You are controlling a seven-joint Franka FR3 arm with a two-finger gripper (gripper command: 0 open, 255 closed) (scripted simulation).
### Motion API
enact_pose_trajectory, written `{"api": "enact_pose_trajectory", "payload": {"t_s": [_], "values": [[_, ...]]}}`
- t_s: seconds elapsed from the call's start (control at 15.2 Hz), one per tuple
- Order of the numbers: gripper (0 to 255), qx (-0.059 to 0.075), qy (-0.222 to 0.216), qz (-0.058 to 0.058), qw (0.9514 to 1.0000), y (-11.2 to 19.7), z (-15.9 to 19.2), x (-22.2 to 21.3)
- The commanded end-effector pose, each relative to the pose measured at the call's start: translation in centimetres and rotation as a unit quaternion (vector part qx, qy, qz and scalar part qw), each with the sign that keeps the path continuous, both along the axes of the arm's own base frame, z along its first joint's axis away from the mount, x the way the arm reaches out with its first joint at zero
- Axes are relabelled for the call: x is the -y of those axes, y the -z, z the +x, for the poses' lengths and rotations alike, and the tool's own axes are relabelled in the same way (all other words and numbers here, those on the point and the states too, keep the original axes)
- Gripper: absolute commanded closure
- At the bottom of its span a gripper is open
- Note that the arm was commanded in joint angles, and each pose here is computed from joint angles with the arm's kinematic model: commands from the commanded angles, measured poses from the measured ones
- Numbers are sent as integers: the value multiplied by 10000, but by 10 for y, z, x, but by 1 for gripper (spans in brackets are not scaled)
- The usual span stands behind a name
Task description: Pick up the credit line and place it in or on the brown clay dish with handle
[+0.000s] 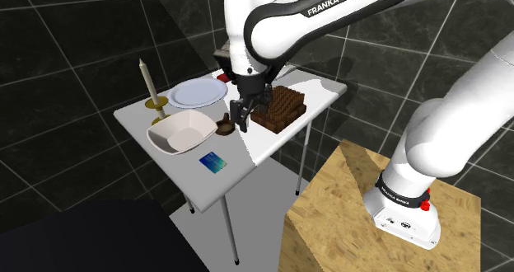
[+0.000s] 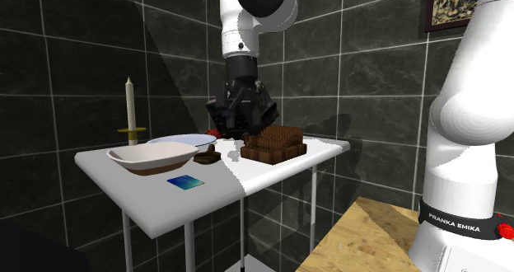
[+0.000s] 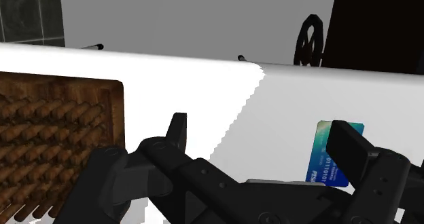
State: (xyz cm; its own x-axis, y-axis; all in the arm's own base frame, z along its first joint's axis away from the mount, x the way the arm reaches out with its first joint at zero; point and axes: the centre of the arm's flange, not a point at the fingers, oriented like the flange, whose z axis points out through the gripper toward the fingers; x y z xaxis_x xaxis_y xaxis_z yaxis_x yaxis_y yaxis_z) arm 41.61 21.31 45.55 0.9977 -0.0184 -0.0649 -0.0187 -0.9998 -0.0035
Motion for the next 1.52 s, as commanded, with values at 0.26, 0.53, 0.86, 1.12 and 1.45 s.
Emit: {"api": "enact_pose_trajectory", "payload": {"t_s": [0.26,0.53,0.86,1.12,1.45], "values": [[0,-207,103,74,9997,41,30,-58],[0,-345,167,121,9992,69,51,-98],[0,-397,191,138,9989,96,56,-114],[0,-397,191,138,9989,117,53,-115],[0,-397,191,138,9989,120,53,-115]]}}
